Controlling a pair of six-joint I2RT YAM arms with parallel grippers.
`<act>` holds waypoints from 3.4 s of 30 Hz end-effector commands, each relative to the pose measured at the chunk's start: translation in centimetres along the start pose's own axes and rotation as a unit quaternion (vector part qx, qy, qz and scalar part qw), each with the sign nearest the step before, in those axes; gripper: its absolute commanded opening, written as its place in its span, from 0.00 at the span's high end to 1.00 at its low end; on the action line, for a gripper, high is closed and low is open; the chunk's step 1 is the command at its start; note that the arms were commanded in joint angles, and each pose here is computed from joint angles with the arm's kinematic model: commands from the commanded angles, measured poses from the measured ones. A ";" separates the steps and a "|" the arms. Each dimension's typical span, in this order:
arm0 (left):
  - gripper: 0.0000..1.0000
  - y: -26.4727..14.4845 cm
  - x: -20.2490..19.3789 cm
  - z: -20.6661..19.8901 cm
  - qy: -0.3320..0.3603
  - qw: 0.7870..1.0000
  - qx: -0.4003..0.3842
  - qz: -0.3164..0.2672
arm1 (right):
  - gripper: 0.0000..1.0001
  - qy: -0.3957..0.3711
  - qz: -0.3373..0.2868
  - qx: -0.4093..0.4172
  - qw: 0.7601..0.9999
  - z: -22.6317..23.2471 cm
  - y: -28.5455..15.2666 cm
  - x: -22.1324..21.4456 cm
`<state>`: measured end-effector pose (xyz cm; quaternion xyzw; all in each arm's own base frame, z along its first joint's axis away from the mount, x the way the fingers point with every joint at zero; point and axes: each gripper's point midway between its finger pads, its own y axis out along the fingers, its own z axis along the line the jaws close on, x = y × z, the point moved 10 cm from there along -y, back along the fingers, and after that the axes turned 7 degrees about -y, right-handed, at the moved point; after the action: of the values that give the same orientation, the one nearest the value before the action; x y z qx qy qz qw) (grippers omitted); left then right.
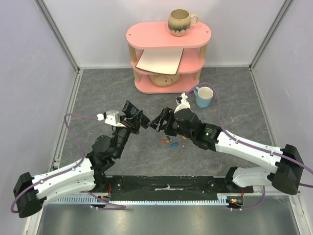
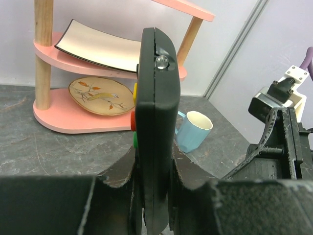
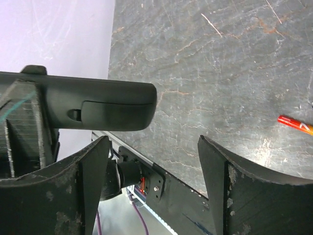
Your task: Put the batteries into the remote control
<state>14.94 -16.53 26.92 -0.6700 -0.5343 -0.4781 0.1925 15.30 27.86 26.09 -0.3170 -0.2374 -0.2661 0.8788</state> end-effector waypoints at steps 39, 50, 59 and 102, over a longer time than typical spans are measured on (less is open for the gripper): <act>0.98 0.8 0.7 -1.8 -0.047 0.998 -0.036 -0.012 | 0.18 0.002 -0.038 0.024 0.999 2.3 1.9 2.8; 0.98 1.1 0.5 -1.9 -0.047 0.998 -0.038 -0.009 | 0.19 -0.002 -0.017 0.033 0.999 2.4 2.5 2.4; 0.98 1.3 1.1 -2.4 -0.048 0.997 -0.049 -0.019 | 0.20 -0.003 -0.002 0.022 1.000 1.9 3.1 1.7; 0.98 1.8 5.0 -3.8 -0.045 0.992 -0.081 -0.083 | 0.26 -0.011 0.065 -0.056 0.996 -1.2 5.3 -1.0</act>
<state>16.29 -16.87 24.59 -0.6471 -0.5046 -0.4974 0.2814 18.69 30.92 25.33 -0.3362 -0.2257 -0.2495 0.8796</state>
